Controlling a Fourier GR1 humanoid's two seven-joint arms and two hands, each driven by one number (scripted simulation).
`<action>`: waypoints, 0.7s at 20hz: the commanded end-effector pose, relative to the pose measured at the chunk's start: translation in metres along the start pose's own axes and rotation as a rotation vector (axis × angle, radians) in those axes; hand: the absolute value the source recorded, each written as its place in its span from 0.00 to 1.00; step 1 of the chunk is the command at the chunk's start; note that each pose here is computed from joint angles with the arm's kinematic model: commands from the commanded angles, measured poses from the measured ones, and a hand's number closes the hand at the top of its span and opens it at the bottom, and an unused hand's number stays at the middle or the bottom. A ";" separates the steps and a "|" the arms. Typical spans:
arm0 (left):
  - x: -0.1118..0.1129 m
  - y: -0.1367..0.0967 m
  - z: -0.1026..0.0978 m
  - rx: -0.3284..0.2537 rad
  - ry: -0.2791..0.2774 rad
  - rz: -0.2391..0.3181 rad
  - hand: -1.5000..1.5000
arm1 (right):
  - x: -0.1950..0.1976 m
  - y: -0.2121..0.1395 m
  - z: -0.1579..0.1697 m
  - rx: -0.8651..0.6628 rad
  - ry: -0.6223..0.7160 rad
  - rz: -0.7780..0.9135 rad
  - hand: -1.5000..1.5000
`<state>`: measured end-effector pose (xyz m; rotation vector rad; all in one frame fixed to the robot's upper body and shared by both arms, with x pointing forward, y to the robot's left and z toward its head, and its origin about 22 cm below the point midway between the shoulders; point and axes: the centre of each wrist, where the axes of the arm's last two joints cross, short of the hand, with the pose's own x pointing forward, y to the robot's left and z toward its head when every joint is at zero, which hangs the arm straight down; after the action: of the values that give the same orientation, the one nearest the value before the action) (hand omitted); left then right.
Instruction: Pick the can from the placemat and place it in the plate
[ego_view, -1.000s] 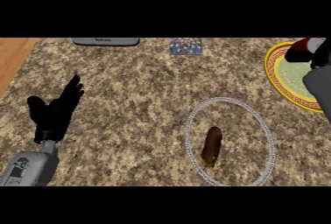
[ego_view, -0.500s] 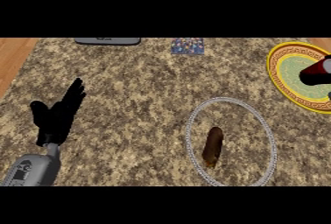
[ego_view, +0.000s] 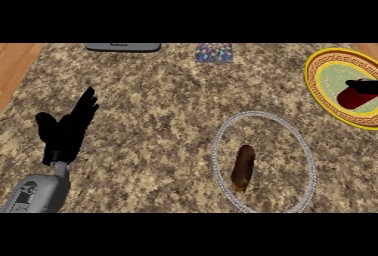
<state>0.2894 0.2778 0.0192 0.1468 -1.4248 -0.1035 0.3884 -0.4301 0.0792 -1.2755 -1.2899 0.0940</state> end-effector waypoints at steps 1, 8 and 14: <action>0.006 0.008 0.003 0.010 0.006 -0.004 0.50 | 0.024 -0.007 -0.008 -0.090 -0.174 -0.173 0.00; 0.008 0.026 -0.004 0.039 0.009 -0.006 0.50 | 0.041 -0.006 -0.011 -0.044 -0.020 -0.513 0.00; 0.004 0.007 -0.001 0.027 0.017 0.005 0.50 | -0.009 -0.039 -0.016 0.088 0.017 -0.660 0.00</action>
<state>0.2915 0.2861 0.0234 0.1672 -1.4141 -0.0801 0.3904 -0.4369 0.1034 -0.8283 -1.5928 -0.2846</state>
